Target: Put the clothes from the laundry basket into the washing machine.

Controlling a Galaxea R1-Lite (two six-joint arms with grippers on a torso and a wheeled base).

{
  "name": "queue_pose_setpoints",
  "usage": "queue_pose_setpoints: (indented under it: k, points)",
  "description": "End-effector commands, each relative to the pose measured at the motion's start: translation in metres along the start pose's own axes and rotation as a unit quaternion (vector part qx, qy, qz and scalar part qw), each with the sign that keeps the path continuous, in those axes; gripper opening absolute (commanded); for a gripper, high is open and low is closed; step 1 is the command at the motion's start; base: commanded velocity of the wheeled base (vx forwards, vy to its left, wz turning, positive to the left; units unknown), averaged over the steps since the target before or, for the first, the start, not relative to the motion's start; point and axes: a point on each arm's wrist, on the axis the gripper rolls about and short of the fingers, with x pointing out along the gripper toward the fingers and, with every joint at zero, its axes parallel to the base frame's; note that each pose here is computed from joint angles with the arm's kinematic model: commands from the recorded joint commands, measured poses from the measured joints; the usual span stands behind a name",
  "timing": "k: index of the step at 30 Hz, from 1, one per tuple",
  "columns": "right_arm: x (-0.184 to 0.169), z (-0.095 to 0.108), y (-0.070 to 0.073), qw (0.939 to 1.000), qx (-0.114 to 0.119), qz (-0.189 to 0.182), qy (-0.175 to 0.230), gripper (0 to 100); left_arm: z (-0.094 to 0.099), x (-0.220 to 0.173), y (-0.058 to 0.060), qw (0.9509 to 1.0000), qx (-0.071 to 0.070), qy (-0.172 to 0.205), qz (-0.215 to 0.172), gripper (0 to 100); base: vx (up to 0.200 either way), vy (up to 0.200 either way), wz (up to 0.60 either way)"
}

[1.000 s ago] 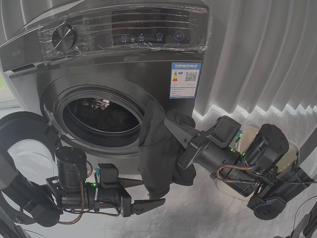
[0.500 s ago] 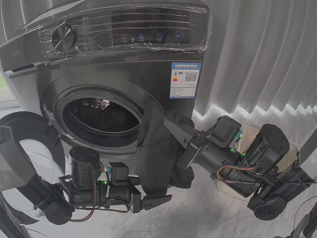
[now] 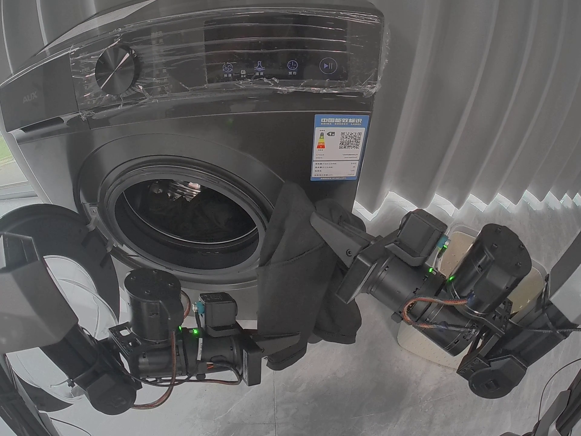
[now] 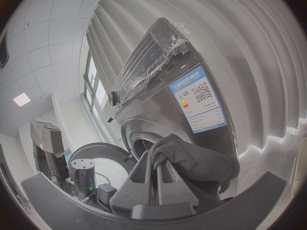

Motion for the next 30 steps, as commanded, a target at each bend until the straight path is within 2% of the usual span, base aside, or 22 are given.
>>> queue_pose_setpoints:
  k: [1,4,7,12,16,17,19,25,27,30]
  points:
    - [-0.002,0.0,-0.011,0.9998,-0.004,-0.017,0.002,0,0.003,-0.012,-0.011,0.9998,0.01,-0.016,-0.01,0,0.0,0.0,0.0]
    - [-0.012,-0.005,-0.025,0.9988,-0.008,-0.043,0.023,0,0.005,-0.025,-0.02,0.999,0.02,-0.035,-0.019,0,0.0,0.0,0.0]
    - [-0.022,-0.01,-0.036,0.9972,-0.008,-0.06,0.043,0,0.012,-0.034,-0.028,0.9976,0.019,-0.059,-0.03,0,0.0,0.0,0.0]
    - [-0.035,-0.019,-0.038,0.9951,0.001,-0.068,0.072,0,0.024,-0.042,-0.04,0.9937,0.017,-0.096,-0.054,0,0.0,0.0,0.0]
    - [-0.036,-0.02,-0.037,0.9951,0.002,-0.065,0.075,0,0.026,-0.041,-0.043,0.9927,0.021,-0.102,-0.061,0,0.0,0.0,0.0]
    - [-0.036,-0.02,-0.035,0.9952,0.002,-0.06,0.077,100,0.027,-0.041,-0.044,0.9923,0.022,-0.104,-0.063,0,0.0,0.0,0.0]
    - [-0.038,-0.022,-0.035,0.9948,0.003,-0.062,0.081,100,0.029,-0.04,-0.046,0.9909,0.027,-0.113,-0.068,0,0.0,0.0,0.0]
    - [-0.06,-0.035,-0.042,0.9879,0.005,-0.086,0.129,100,0.038,-0.04,-0.049,0.9856,0.041,-0.146,-0.076,0,0.0,0.0,0.0]
    - [-0.077,-0.042,-0.046,0.9818,0.005,-0.102,0.16,100,0.046,-0.037,-0.05,0.983,0.046,-0.161,-0.076,0,0.0,0.0,0.0]
    - [-0.09,-0.045,-0.052,0.9759,0.005,-0.12,0.182,100,0.057,-0.033,-0.051,0.9791,0.05,-0.187,-0.062,0,0.0,0.0,0.0]
